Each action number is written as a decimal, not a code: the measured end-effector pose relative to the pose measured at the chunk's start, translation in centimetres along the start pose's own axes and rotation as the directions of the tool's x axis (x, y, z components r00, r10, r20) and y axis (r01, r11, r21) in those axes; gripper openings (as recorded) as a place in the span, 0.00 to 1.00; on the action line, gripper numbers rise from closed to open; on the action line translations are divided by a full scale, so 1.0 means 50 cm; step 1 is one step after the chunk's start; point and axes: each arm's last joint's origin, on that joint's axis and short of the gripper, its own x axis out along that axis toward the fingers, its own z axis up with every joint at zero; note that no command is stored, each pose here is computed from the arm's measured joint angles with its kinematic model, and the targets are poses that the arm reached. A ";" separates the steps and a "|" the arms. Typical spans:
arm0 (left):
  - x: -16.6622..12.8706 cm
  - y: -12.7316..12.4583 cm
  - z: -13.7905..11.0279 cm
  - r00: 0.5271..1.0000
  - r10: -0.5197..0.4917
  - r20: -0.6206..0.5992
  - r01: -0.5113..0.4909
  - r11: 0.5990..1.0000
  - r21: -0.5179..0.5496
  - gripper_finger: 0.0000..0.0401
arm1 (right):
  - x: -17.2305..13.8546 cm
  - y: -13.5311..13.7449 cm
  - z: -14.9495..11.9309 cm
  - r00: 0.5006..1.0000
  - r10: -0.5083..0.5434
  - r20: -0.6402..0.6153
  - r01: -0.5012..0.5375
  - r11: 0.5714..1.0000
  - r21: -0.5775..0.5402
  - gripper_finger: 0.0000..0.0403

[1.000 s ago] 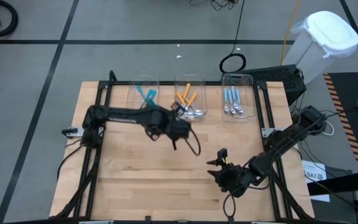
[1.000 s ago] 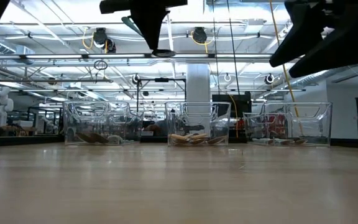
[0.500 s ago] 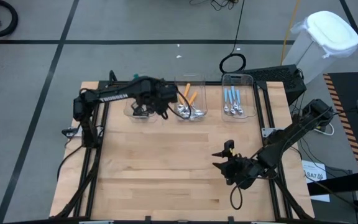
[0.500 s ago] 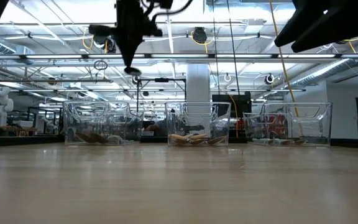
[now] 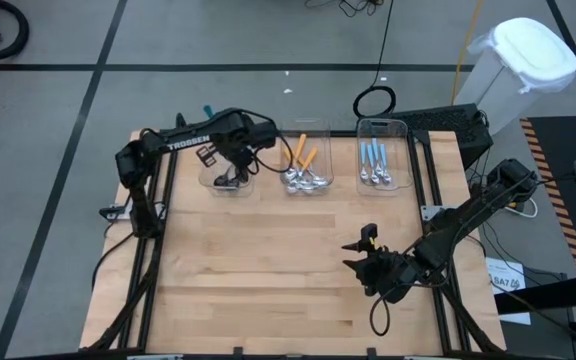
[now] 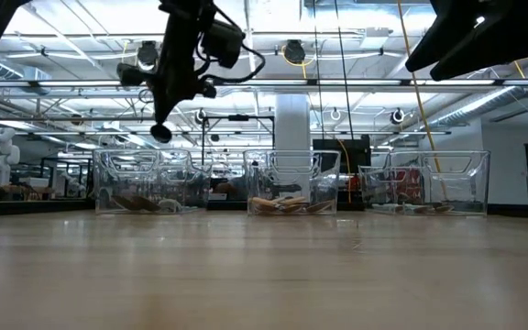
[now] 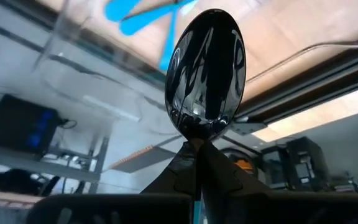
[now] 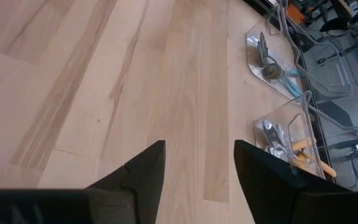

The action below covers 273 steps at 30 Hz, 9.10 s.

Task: Sort silverware by color (type)
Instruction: Put the blue spoon into the left transparent bin, then return to Home Position

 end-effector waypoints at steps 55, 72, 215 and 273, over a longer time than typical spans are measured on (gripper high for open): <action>0.187 -0.023 0.088 0.979 -0.094 0.183 0.082 0.994 0.073 0.01 | 0.000 0.000 -0.004 1.000 0.001 -0.016 -0.001 1.000 0.004 0.46; 0.179 -0.019 0.102 0.970 -0.061 0.234 0.040 0.995 0.093 0.13 | 0.000 0.000 -0.004 1.000 0.001 -0.016 -0.001 1.000 0.003 0.46; 0.175 -0.451 0.300 -0.271 0.766 0.582 0.395 0.640 -0.659 0.00 | -0.014 -0.096 -0.306 0.825 0.084 0.559 -0.247 0.943 0.223 0.00; 0.192 -0.503 0.114 -0.343 0.783 0.519 0.398 0.622 -0.674 0.00 | -0.030 -0.148 -0.314 0.754 -0.051 0.655 -0.171 0.947 0.271 0.00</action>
